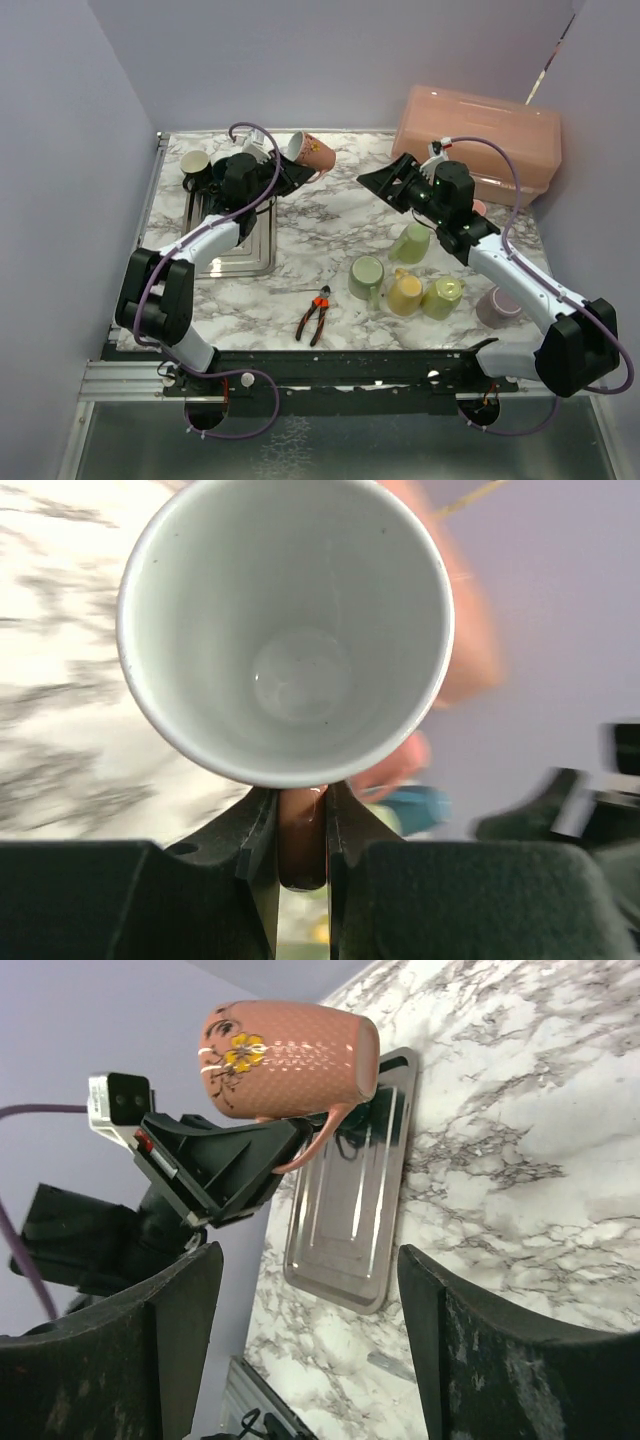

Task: Turn the mug right side up
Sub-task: Place the cup on the tray.

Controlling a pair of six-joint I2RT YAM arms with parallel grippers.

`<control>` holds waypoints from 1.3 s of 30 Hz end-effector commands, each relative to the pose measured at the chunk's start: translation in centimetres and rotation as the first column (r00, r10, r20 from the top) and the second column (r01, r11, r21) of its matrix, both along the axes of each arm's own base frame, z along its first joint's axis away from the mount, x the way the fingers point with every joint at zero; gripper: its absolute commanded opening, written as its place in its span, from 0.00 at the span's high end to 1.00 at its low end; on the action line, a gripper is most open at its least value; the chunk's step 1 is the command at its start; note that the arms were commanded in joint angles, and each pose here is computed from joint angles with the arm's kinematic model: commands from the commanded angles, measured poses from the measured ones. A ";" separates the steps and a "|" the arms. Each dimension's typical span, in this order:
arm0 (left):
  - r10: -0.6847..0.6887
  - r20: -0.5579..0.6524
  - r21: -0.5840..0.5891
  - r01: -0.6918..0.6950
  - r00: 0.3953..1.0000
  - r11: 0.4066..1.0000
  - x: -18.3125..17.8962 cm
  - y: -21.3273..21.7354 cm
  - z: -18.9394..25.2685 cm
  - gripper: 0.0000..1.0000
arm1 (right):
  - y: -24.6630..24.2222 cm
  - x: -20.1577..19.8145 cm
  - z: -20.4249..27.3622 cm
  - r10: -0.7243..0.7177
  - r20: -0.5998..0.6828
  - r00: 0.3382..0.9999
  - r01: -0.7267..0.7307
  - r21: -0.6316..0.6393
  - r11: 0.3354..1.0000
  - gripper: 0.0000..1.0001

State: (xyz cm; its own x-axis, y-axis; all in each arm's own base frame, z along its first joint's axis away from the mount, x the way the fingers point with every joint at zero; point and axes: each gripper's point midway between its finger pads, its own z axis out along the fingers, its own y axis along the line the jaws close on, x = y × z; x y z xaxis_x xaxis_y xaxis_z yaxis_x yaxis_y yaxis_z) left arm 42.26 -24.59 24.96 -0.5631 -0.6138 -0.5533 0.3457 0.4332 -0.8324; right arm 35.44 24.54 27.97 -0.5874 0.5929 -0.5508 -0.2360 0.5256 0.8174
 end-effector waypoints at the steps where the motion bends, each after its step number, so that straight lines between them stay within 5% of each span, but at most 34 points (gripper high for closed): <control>1: 0.196 0.025 0.465 -0.185 0.980 0.866 1.6 5.3 -3.2 1.00 | -0.9 0.4 -1.0 -0.041 -0.039 0.998 0.037 -0.095 0.995 0.26; 5: 0.285 0.016 0.661 -0.224 0.958 0.716 2.7 8.5 -6.3 1.00 | -1.0 0.0 -2.9 -0.039 -0.104 0.994 0.025 -0.137 0.990 0.29; 11: 0.359 0.018 0.772 -0.241 0.933 0.588 4.4 10.7 -9.0 1.00 | -1.6 -0.8 -4.3 -0.024 -0.113 0.993 0.000 -0.207 0.978 0.28; 23: 0.467 0.026 0.847 -0.267 0.884 0.460 6.4 13.2 -12.3 1.00 | -3.1 -1.8 -7.5 -0.035 -0.187 0.982 -0.034 -0.355 0.934 0.27; 39: 0.542 0.060 0.892 -0.288 0.838 0.347 8.5 14.9 -14.7 1.00 | -3.0 -1.6 -8.0 -0.029 -0.203 0.979 -0.050 -0.373 0.926 0.27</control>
